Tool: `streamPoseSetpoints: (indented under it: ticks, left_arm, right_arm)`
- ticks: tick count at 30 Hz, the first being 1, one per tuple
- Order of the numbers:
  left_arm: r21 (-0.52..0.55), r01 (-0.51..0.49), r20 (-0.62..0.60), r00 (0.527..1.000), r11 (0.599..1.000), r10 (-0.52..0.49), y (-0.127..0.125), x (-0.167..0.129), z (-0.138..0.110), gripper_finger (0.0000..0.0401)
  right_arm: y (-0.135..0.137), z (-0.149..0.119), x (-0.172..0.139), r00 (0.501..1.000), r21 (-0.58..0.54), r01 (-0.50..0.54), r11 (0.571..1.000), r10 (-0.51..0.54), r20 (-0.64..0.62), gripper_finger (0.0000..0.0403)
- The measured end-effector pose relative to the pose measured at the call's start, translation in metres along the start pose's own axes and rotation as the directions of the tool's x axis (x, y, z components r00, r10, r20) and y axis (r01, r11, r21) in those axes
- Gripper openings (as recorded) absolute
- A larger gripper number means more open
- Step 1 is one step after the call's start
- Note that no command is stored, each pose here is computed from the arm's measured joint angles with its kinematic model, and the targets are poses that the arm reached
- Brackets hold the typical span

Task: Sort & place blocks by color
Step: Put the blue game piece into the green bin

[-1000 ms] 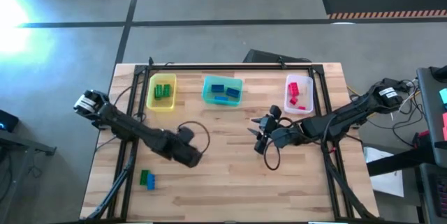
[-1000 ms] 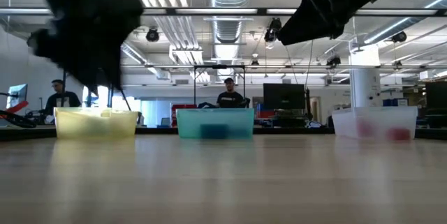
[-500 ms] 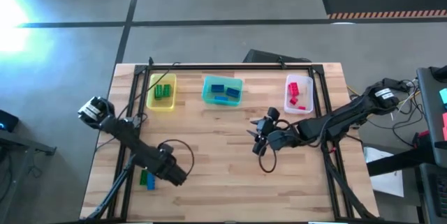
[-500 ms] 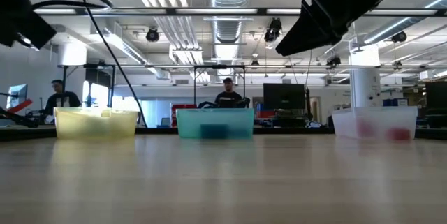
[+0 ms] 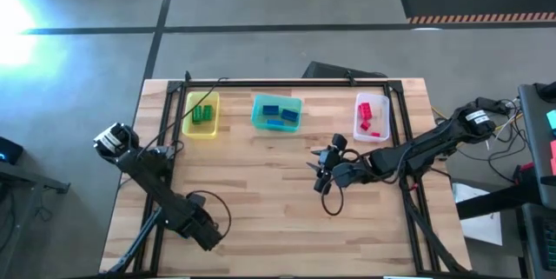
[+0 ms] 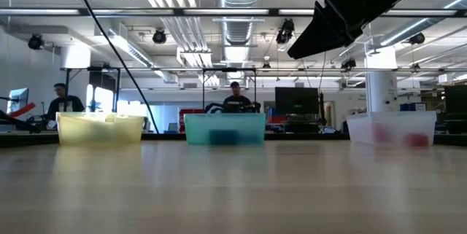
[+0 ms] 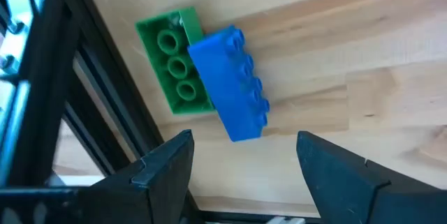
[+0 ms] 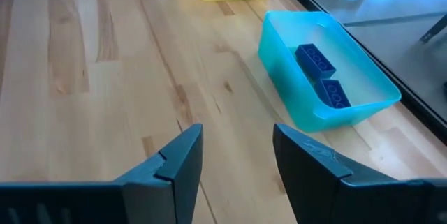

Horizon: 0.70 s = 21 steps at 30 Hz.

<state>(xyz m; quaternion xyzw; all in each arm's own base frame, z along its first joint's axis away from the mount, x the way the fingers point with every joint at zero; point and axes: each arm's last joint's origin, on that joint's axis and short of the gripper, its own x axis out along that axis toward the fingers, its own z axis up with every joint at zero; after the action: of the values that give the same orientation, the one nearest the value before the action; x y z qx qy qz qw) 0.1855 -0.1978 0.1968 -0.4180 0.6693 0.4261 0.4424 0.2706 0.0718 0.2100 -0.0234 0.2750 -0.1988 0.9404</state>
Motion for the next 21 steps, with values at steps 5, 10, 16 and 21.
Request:
streamPoseSetpoints:
  ticks: [5,10,16,21]
  left_arm:
    - [-0.04,-0.001,0.013,1.0,0.999,0.002,0.001,0.005,-0.006,0.0237]
    - [-0.038,-0.002,0.016,1.0,0.999,0.003,-0.004,0.013,-0.008,0.0237]
    - [-0.05,-0.031,0.041,0.999,0.998,0.033,-0.009,0.022,-0.006,0.0237]
    - [-0.047,-0.029,0.044,0.999,0.998,0.031,-0.013,0.027,-0.007,0.0237]
  right_arm:
    - [0.0,0.0,0.0,1.0,-0.019,0.0,1.0,0.0,0.002,0.0166]
    - [0.0,0.001,0.0,1.0,-0.022,-0.001,1.0,0.001,0.004,0.0164]
    - [0.0,0.001,0.0,1.0,-0.047,-0.002,0.999,0.002,0.009,0.0166]
    - [0.001,0.004,0.0,0.999,-0.054,-0.008,0.999,0.01,0.036,0.0162]
